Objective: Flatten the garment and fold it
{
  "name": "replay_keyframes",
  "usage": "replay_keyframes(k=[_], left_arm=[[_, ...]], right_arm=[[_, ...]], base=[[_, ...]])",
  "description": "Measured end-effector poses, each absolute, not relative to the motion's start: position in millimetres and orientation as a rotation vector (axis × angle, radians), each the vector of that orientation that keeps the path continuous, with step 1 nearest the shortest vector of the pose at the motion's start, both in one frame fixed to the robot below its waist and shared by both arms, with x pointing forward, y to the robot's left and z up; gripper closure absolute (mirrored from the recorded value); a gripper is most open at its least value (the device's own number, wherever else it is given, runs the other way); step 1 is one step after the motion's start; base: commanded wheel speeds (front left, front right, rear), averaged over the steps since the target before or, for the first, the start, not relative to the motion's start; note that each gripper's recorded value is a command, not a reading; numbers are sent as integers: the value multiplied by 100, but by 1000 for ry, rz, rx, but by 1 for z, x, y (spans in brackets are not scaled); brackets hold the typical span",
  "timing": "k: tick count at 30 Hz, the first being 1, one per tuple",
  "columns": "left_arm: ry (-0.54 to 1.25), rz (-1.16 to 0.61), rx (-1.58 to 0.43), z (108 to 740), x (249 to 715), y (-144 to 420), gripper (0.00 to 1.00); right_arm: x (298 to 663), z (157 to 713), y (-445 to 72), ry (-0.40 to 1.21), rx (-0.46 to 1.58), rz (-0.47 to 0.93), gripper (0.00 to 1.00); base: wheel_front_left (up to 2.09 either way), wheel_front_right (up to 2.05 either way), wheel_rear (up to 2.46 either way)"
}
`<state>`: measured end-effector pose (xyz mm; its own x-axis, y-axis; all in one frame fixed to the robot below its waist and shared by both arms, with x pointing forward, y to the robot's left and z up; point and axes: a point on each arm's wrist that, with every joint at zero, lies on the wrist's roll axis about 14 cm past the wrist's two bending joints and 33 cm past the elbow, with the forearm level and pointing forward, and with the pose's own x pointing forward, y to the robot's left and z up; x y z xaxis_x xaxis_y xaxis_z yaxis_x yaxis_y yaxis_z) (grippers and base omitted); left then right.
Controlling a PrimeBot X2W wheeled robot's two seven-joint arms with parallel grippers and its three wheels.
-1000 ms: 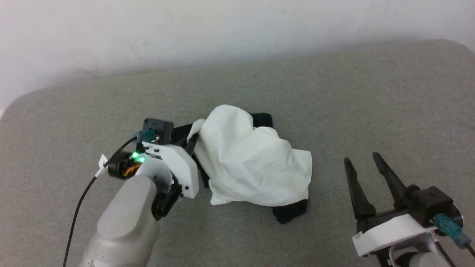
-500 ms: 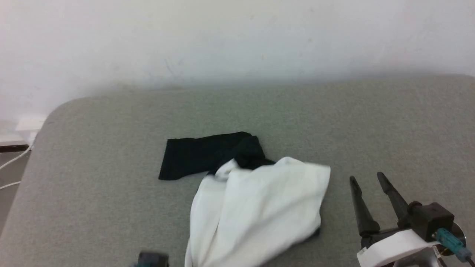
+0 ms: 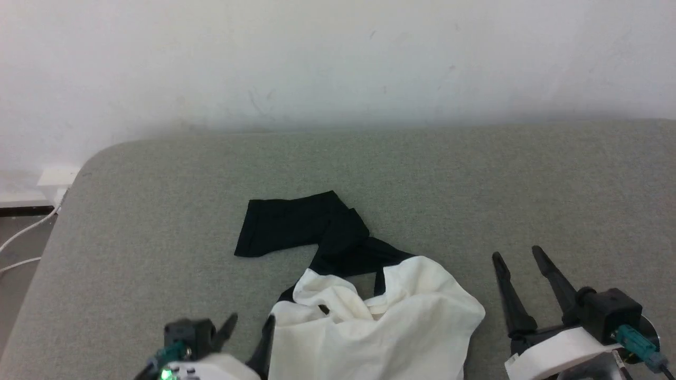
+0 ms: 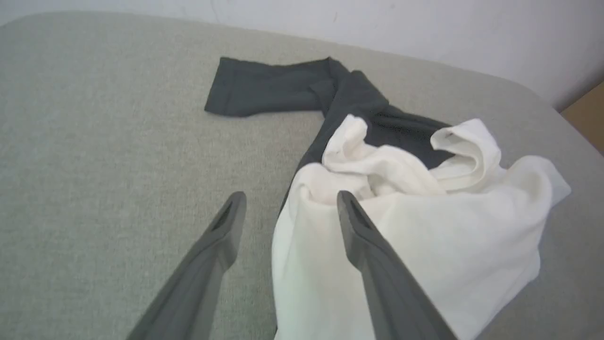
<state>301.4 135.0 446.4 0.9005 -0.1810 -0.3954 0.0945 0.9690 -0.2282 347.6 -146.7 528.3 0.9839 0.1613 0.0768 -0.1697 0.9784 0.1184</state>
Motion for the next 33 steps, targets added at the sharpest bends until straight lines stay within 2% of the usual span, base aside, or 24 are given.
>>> replay_keyframes(k=[4, 8, 13, 16, 22, 29, 31, 32, 33], left_arm=[[182, -221, -189, 503, 354, 121, 0], [130, -297, -172, 519, 396, 101, 0], [252, -300, -132, 498, 445, 98, 0], [399, -306, -124, 470, 463, 96, 0], [679, -309, -74, 414, 478, 94, 0], [872, -318, -58, 378, 487, 89, 0], [925, -328, -49, 374, 487, 87, 74], [938, -330, -56, 373, 488, 86, 100], [948, -333, -76, 373, 488, 84, 100]], right_arm=[[347, 528, -150, -61, 123, 158, 0], [350, 528, -152, -57, 121, 150, 0], [357, 525, -158, -46, 120, 129, 0], [359, 519, -165, -28, 118, 108, 0], [364, 503, -173, 12, 119, 77, 0], [367, 488, -183, 51, 119, 41, 0], [366, 484, -186, 63, 118, 32, 0], [366, 483, -187, 67, 118, 29, 0], [366, 482, -187, 68, 117, 28, 0]], base=[[0, 0, 0], [0, 0, 0], [0, 0, 0], [0, 0, 0], [0, 0, 0], [0, 0, 0], [0, 0, 0], [0, 0, 0], [0, 0, 0]])
